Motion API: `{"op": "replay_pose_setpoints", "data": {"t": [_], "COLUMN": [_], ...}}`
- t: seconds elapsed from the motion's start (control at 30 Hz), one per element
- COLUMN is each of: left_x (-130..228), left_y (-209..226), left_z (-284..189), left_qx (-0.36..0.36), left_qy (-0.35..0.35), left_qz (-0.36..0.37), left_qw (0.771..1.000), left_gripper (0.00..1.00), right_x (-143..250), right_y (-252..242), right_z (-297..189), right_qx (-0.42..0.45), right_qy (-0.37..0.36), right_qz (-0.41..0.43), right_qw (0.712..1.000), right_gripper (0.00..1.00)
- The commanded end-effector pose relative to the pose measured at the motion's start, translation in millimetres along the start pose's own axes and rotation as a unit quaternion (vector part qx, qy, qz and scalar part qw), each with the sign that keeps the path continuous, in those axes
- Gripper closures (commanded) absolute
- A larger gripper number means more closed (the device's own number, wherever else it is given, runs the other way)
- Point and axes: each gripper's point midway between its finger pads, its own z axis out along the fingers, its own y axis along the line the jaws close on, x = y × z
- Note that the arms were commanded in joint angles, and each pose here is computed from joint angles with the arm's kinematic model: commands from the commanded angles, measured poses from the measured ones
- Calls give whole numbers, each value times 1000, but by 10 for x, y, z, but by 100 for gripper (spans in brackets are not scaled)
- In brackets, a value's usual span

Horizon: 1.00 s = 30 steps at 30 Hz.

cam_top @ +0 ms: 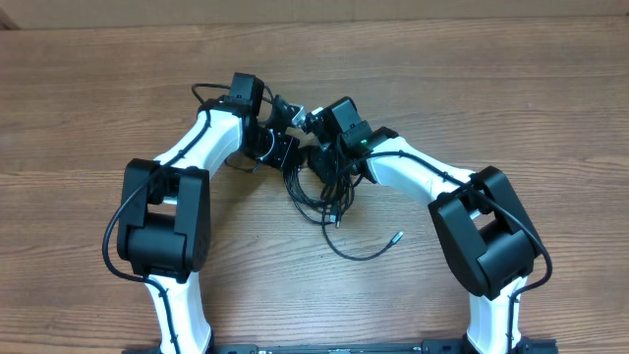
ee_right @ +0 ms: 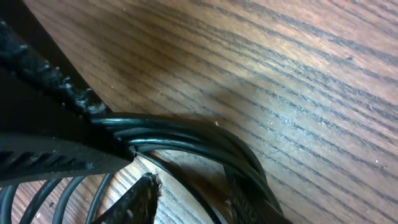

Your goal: Untangle cables

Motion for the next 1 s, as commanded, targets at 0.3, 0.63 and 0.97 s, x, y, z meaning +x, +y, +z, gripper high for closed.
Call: {"op": "replay_pose_setpoints", "data": {"t": [0.3,0.63,0.97], "left_x": [-35,-33,-34], "left_y": [13,11,11], "left_z": [13,14,14], "left_qx": [2,2,2], "left_qy": [-1,0,0], "left_qz": [13,13,13], "left_qw": [1000,1000,1000], "left_gripper": [96,96,96], "right_x": [100,-139,-112], "right_y": [86,67,27], "right_z": [66,-60,-148], "right_qx": [-32,-21,0], "right_qy": [14,-14,-5], "right_qz": [-4,-17,-39], "right_qw": [999,1000,999], "right_gripper": [54,46,41]}}
